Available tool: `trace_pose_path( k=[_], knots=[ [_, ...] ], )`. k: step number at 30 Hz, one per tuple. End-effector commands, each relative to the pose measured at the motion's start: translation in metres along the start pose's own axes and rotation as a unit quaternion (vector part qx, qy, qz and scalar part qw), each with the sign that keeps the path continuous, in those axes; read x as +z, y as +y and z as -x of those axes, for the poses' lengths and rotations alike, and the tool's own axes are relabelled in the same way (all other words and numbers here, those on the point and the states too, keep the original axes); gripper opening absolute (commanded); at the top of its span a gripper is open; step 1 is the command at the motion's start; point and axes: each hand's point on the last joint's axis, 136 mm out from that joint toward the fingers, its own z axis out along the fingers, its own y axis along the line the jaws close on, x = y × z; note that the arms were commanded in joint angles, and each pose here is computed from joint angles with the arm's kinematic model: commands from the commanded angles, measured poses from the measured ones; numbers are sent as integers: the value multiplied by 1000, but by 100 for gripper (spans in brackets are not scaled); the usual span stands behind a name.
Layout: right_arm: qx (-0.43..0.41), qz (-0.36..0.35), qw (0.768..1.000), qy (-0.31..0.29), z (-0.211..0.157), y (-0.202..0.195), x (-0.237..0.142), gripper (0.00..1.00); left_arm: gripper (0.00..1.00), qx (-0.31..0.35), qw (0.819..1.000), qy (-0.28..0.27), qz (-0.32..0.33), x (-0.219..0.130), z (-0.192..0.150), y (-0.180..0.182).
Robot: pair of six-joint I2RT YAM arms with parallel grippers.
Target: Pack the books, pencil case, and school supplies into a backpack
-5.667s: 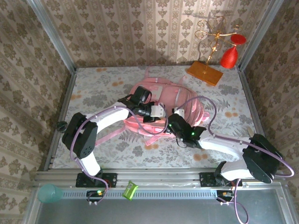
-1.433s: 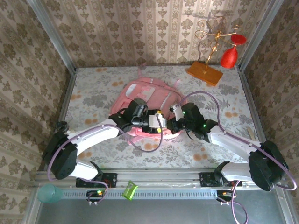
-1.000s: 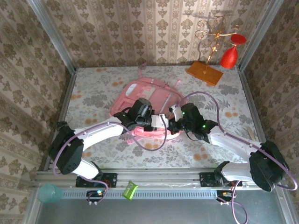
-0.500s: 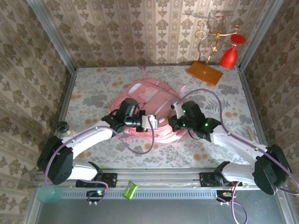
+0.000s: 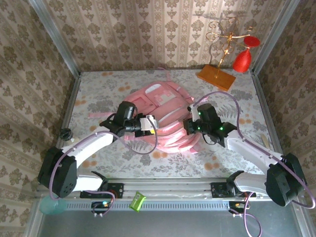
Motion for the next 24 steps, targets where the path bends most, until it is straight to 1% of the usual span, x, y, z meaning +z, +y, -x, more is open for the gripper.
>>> trace_pose_path(
  k=[1, 3, 7, 9, 11, 13, 16, 19, 20, 22, 23, 24],
  knots=[
    [18, 55, 998, -35, 14, 27, -6, 0, 59, -47, 999, 26, 4, -3, 9, -4],
    [12, 73, 997, -36, 14, 40, -5, 0, 68, -52, 999, 5, 10, -6, 29, -7],
    [10, 96, 994, -43, 15, 56, -6, 0, 75, -73, 997, -13, 23, -10, 57, -6],
    [9, 104, 994, -42, 15, 62, -6, 0, 76, -82, 996, -14, 30, -6, 67, -6],
    [9, 107, 993, -41, 13, 65, -7, 0, 75, -86, 996, -3, 32, 3, 71, -6],
    [10, 109, 993, -42, 12, 66, -8, 0, 72, -84, 996, 13, 35, 12, 71, -5],
    [9, 112, 993, -44, 12, 67, -10, 0, 65, -70, 997, 26, 19, 26, 74, -8],
    [6, 111, 993, -46, 12, 66, -13, 0, 58, -59, 997, 49, 5, 36, 67, -10],
    [4, 109, 993, -47, 11, 66, -14, 0, 54, -55, 997, 55, 3, 39, 64, -10],
    [-1, 106, 993, -45, 10, 65, -15, 0, 42, -46, 997, 62, -8, 42, 59, -12],
    [-5, 99, 994, -41, 8, 62, -14, 0, 30, -43, 997, 64, -13, 42, 57, -12],
    [-9, 87, 996, -34, 5, 58, -14, 0, 16, -45, 997, 66, -14, 39, 54, -10]
  ],
)
